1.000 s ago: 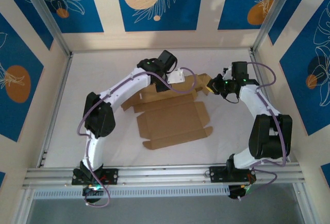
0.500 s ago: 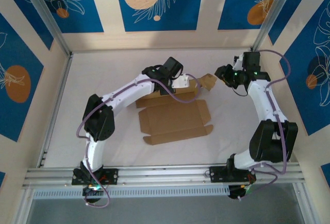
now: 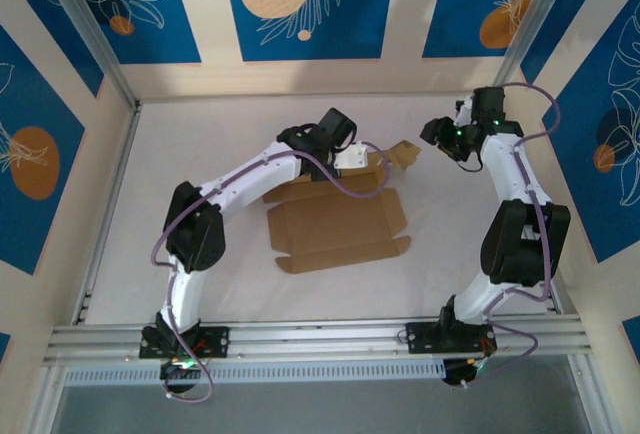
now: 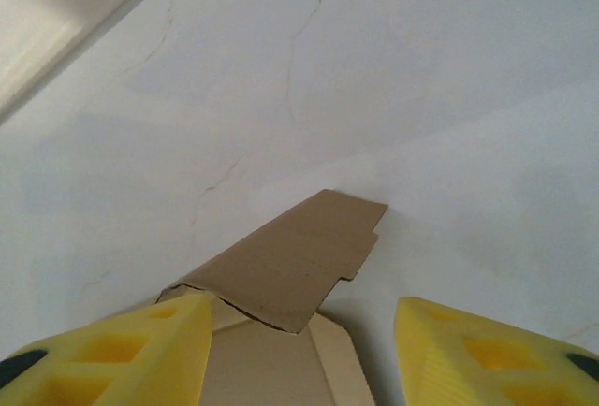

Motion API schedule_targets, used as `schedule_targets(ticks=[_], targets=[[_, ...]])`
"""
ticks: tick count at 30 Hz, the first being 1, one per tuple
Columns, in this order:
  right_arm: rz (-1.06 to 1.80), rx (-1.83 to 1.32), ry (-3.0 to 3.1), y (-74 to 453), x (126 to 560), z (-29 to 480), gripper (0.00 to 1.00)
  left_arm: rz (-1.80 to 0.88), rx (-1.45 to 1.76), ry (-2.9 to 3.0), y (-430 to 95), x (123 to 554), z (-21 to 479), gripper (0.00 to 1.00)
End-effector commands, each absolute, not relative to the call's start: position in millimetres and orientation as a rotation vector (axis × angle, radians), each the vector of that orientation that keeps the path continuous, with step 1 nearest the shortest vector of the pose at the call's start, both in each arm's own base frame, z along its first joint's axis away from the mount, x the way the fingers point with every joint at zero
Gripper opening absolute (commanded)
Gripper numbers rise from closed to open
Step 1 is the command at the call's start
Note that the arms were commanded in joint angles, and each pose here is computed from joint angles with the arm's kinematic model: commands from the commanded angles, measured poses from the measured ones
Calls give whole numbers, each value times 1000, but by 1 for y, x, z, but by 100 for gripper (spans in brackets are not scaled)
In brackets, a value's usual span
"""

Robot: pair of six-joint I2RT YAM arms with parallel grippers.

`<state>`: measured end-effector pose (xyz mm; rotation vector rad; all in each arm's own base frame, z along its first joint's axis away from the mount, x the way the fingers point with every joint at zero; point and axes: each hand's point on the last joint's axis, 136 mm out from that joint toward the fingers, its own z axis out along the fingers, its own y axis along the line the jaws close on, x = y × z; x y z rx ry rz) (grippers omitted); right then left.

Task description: Fold the paper box

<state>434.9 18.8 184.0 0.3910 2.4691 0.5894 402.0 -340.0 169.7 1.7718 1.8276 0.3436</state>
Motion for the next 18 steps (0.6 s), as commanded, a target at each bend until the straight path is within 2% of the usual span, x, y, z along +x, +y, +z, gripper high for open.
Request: schedule_targets(ticks=[1,5,12,18], targets=[[355,-194,2329,45,436,206,55,349,1902,1845,-329,397,158,0],[350,-493,2199,70,433,220,56,248,1911,1864,-329,400,166,0],[269,-590,2350,74,440,170,56,199,1946,1862,-324,405,159,0],[438,-590,2349,86,425,156,54,133,1965,1875,-322,409,151,0]])
